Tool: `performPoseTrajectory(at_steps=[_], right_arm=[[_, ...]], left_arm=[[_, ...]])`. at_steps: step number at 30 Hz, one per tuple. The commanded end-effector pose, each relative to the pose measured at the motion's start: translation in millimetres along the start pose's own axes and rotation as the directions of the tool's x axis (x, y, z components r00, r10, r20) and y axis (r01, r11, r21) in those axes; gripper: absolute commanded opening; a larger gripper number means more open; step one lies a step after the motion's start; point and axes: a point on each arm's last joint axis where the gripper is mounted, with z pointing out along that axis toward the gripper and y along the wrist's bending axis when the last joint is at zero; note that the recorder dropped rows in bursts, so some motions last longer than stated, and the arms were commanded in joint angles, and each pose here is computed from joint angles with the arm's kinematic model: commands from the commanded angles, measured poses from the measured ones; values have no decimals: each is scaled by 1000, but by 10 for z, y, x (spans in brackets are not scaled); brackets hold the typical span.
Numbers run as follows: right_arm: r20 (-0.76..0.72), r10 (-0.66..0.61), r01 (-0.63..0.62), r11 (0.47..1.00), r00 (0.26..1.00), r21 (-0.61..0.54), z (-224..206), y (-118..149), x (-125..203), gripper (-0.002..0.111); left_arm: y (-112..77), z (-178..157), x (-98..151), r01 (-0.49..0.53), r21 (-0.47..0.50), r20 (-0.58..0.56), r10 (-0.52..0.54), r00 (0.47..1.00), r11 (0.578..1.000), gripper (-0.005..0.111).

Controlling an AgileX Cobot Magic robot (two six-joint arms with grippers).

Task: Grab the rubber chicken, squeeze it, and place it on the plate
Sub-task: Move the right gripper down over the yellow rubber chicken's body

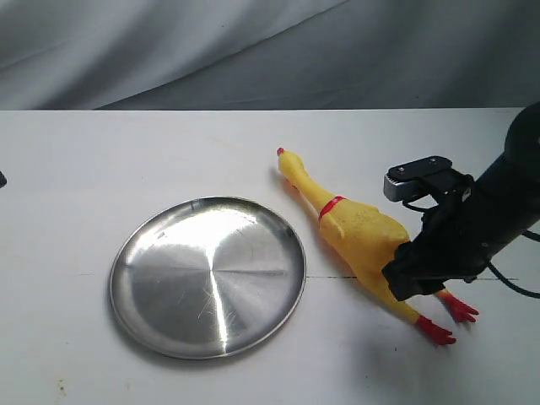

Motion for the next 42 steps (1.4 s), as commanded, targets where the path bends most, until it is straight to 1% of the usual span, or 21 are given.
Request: performPoseTrajectory(at_steps=[1, 5, 9, 12, 14, 18, 23, 26, 29, 31, 32, 34, 38, 42], right_arm=[[-40, -1, -1, 999, 999, -52, 153, 12, -16, 52], [-57, 40, -44, 996, 998, -80, 267, 13, -24, 52], [-28, -36, 34, 998, 999, -61, 283, 93, -82, 52], [-35, -79, 77, 996, 996, -47, 300, 134, -158, 52], [-47, -72, 71, 997, 996, -27, 311, 134, -208, 52], [-98, -15, 18, 999, 995, 28, 307, 74, -268, 52], [-142, 1, 0, 1000, 990, 6, 424, 84, -242, 52], [-161, -20, 20, 1000, 987, 1, 502, 147, -240, 52], [-145, -86, 91, 996, 986, 26, 565, 226, -270, 52], [-110, -49, 55, 997, 993, 47, 570, 220, -302, 52], [-107, -30, 38, 996, 994, 76, 569, 197, -305, 52], [-109, -28, 40, 993, 994, 107, 566, 168, -304, 52], [-100, -19, 30, 994, 995, 106, 579, 167, -312, 52], [-121, 1, 10, 995, 993, 95, 689, 160, -295, 52]], left_arm=[[-22, 5, 2, -6, 17, -11, 6, 1000, 1000, 35], [-17, 5, -5, -8, 12, -4, 8, 1000, 1000, 36], [-15, 5, -9, -43, 9, 0, 43, 999, 999, 36], [-18, 5, -11, -46, 13, 3, 46, 999, 999, 36], [-21, 5, -13, -42, 15, 5, 41, 999, 999, 36], [-24, 5, -8, -46, 19, 0, 46, 999, 999, 36], [-20, 5, -14, -50, 14, 7, 50, 999, 999, 36], [-20, 5, -14, -74, 14, 7, 74, 997, 997, 36], [-21, 5, -15, -74, 15, 8, 73, 997, 997, 36], [-21, 5, -15, -74, 15, 8, 73, 997, 997, 36], [-21, 5, -15, -74, 15, 8, 73, 997, 997, 36], [-21, 5, -15, -74, 15, 8, 73, 997, 997, 36], [-21, 5, -15, -74, 15, 8, 73, 997, 997, 36], [-21, 5, -15, -74, 15, 8, 73, 997, 997, 36]])
